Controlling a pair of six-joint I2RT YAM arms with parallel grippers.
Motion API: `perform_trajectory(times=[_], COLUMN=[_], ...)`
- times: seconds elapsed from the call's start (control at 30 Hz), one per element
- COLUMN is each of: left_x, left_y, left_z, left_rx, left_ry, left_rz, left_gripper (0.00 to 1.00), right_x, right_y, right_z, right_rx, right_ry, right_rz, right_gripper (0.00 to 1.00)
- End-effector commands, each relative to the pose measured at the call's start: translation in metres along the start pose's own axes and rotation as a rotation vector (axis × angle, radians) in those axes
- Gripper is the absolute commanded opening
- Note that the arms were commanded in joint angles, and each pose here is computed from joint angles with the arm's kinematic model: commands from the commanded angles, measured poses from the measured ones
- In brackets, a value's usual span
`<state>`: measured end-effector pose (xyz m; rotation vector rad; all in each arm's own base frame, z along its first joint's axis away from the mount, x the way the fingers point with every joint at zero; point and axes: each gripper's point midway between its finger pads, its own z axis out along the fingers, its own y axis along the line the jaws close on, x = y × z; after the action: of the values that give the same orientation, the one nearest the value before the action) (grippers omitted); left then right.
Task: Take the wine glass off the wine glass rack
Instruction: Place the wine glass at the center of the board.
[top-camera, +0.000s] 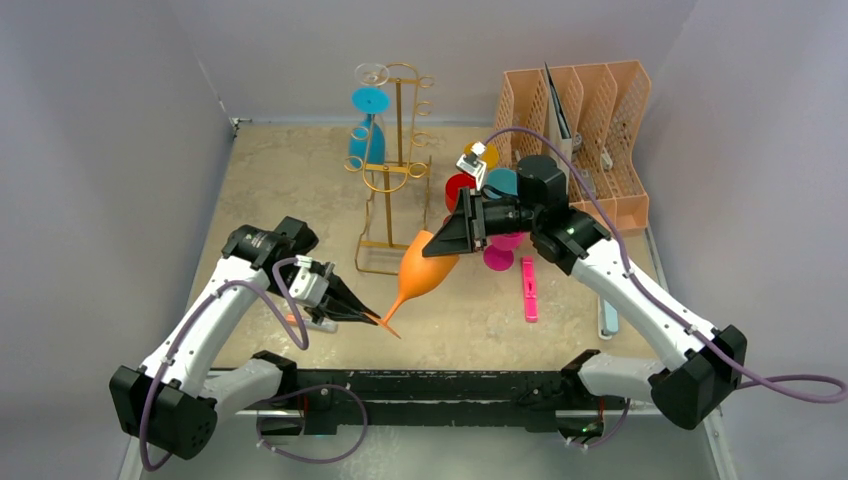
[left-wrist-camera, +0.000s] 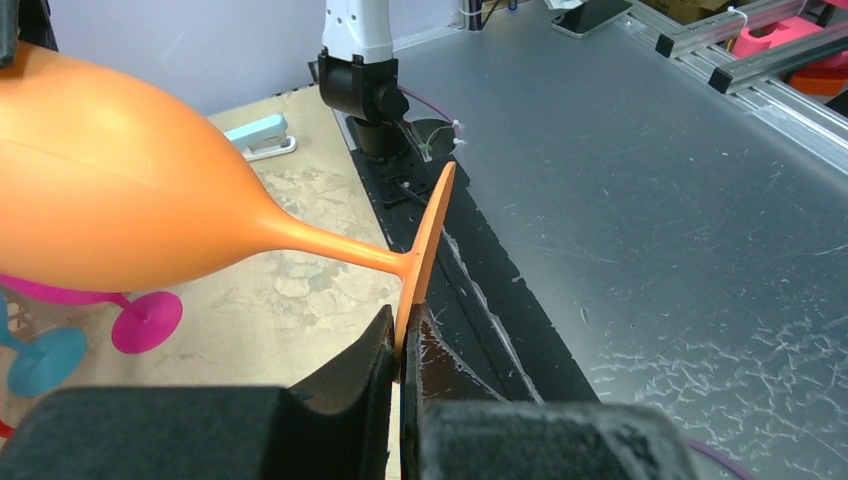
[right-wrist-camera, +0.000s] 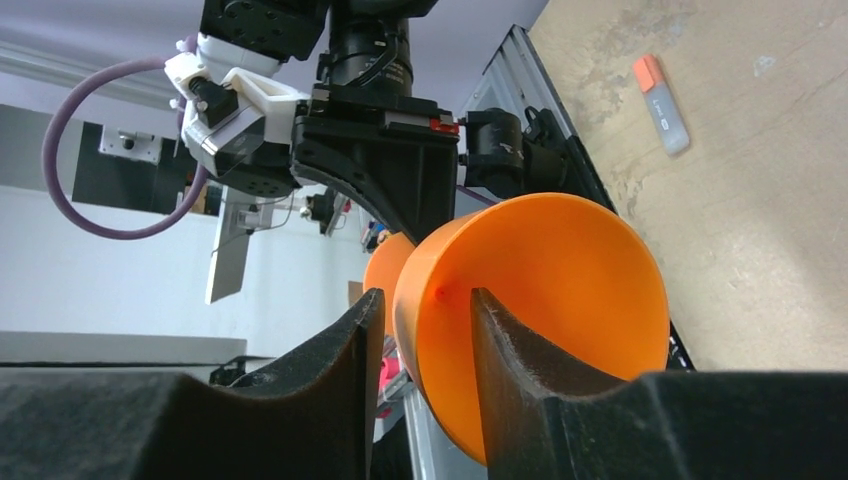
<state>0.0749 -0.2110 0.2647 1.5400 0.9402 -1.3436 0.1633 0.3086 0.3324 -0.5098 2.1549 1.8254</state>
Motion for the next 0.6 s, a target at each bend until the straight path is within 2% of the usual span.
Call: perform_trajectory(times=[0.0,0.07,0.17,0.33,0.47,0.57], left_x=[-0.034,-0.033,-0.032,-0.03,-0.028,-0.019], left_y=[-0.005,-0.005,-0.005,-0.004,-0.003,-0.001], left_z=[0.004,0.003,0.003,0.003,0.001,-0.002], left_rx=[-0.027,-0.026,-0.022,-0.017,-0.012,-0.023], left_ry=[-0.132,-0.13,-0.122,-0.102,-0.06,0.019], left_rz=[-0.067,-0.067,-0.07,-0.076,-0.079,-0.103], left_gripper=[0.0,0.0,0.0,0.0,0.0,0.0], right_x=[0.008,0.008,0.015,0.018,0.018,0.017], right_y=[0.039,0.042,0.043,0.044,0.046,0.045], right_z=[-0.014,-0.016,-0.018,-0.02,-0.021,-0.02], right_rx=[-0.074,-0.07,-0.078,-0.081,-0.083,-0.084], right_ry=[0.03,0.033,0.061,0.059,0.051,0.05], right_rz=[-0.105,-0.111,-0.101,-0.112,-0.121,-0.121], right_gripper=[0.37,0.32,0.17,0.0,0.0,0.0])
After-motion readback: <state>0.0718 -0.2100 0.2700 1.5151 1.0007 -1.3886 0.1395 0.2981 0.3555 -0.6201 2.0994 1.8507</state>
